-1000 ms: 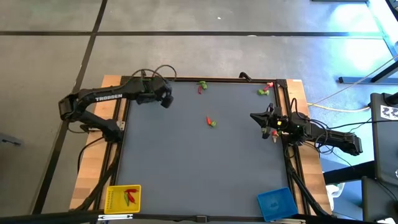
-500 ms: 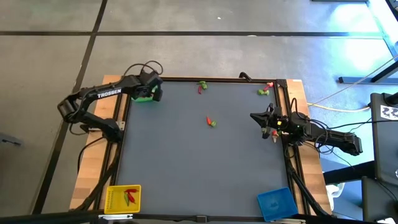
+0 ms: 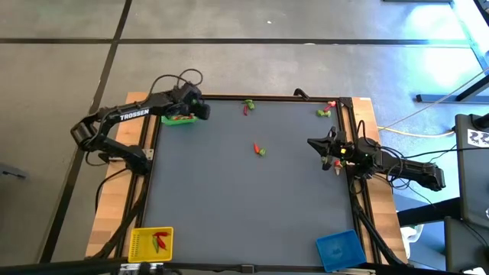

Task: Sort produce into baskets
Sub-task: Put the red chili pepper into the yellow bin

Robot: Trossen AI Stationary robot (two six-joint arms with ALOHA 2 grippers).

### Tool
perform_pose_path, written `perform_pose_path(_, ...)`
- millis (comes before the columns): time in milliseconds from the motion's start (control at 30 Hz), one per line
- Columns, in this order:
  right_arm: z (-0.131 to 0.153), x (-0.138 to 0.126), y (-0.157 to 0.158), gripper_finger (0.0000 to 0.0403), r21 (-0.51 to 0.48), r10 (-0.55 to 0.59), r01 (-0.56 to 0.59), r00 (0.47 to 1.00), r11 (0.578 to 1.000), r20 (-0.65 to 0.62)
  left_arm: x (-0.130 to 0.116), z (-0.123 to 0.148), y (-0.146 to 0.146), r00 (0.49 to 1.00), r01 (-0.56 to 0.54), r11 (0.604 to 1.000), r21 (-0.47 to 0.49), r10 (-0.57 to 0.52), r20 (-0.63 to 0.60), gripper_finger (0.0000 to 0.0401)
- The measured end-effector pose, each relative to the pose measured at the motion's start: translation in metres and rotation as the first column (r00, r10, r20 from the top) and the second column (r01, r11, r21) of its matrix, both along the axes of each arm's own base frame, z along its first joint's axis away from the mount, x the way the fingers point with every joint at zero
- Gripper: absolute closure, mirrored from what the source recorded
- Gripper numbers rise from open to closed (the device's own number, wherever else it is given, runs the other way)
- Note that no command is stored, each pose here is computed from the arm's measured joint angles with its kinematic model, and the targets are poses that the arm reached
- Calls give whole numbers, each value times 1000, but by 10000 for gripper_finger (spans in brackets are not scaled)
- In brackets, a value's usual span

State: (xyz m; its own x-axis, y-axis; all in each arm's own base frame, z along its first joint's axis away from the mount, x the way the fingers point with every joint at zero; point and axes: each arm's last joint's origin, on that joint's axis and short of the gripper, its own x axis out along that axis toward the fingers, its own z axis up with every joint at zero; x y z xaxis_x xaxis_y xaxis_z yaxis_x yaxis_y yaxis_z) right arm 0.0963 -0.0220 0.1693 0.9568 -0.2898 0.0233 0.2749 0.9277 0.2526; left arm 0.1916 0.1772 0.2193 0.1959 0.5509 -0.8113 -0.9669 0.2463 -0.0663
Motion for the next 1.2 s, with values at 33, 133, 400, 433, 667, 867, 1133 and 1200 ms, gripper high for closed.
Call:
perform_pose_path(33, 0, 0, 0, 386, 0, -2, 2, 1000, 1000, 0, 7, 3, -1, 998, 28, 999, 28, -29, 54, 224)
perform_pose_path(133, 0, 0, 0, 386, 0, -8, 8, 1000, 1000, 1, 28, 12, -6, 977, 94, 988, 125, -115, 177, 224)
perform_pose_path(400, 0, 0, 0, 386, -15, -8, 8, 1000, 1000, -3, 74, -1, -18, 927, 204, 954, 221, -261, 270, 223)
perform_pose_path(433, 0, 0, 0, 386, -19, -9, 8, 1000, 1000, -4, 79, -5, -20, 924, 216, 952, 218, -272, 268, 223)
perform_pose_path(667, 1, 0, -1, 386, -24, -27, 27, 1000, 999, 0, 122, -27, -33, 897, 323, 933, 156, -355, 264, 223)
perform_pose_path(867, 1, 0, -1, 386, -24, -28, 28, 1000, 999, 0, 160, -43, -55, 854, 441, 890, 119, -457, 249, 223)
perform_pose_path(1133, 1, 0, -1, 386, -23, -26, 26, 1000, 999, 0, 190, -59, -83, 715, 676, 716, 172, -694, 83, 223)
perform_pose_path(1200, 1, 0, -1, 386, -23, -26, 26, 1000, 999, 0, 192, -64, -88, 660, 737, 650, 183, -751, 10, 223)
